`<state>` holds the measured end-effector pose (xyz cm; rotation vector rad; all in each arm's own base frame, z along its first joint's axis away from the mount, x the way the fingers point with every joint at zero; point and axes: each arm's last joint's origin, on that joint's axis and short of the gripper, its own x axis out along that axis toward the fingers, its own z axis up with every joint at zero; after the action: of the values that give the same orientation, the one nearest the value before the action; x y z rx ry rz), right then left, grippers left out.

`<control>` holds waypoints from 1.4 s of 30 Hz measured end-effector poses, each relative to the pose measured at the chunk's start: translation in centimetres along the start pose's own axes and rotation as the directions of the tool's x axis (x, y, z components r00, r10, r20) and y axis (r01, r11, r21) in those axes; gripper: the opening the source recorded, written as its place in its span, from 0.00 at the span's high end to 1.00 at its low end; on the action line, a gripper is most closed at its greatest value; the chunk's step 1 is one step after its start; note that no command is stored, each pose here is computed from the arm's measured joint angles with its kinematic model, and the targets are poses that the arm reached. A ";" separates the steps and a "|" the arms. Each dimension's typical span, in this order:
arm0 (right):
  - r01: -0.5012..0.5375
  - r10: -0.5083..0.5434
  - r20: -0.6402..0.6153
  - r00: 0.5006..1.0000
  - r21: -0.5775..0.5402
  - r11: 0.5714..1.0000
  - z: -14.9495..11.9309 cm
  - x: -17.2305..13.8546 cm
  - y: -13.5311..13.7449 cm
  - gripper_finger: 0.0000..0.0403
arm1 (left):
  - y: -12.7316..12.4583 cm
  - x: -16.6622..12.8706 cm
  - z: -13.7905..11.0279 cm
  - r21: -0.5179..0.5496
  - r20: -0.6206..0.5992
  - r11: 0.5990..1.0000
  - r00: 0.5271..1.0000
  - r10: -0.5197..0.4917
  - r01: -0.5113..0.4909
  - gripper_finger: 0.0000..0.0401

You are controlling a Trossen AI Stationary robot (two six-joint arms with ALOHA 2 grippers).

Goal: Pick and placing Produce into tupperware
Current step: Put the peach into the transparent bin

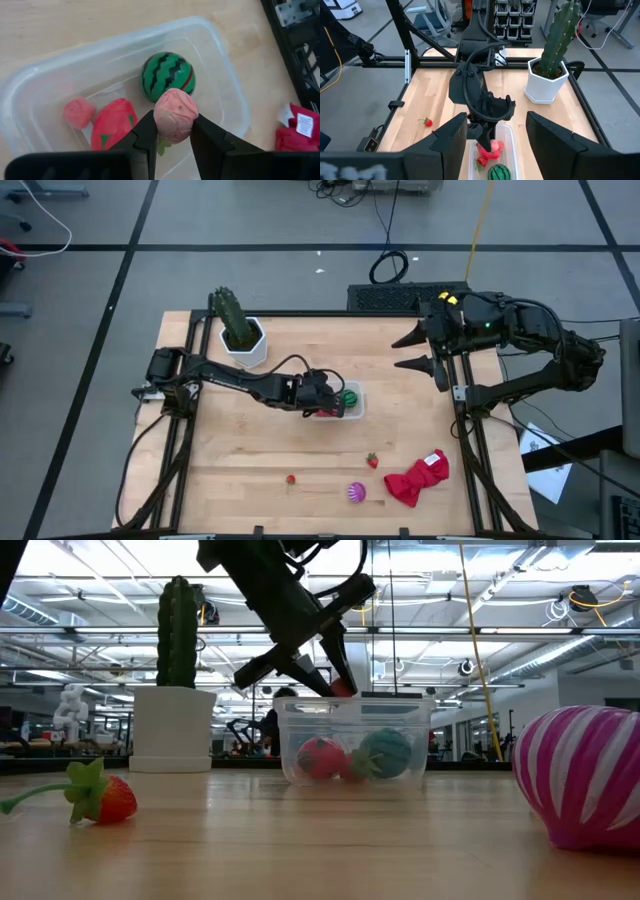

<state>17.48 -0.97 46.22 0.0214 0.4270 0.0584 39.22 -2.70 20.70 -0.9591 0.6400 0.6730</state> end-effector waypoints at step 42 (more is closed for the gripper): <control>0.001 0.000 0.015 1.000 -0.051 0.999 0.1 0.0 0.0 0.51 | -3.5 -5.5 3.6 0.295 -0.140 0.953 0.990 -0.035 0.076 0.77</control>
<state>17.53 -0.97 46.36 -0.0290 0.4103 0.0684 39.11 -2.17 28.14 -0.7396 0.8049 0.4476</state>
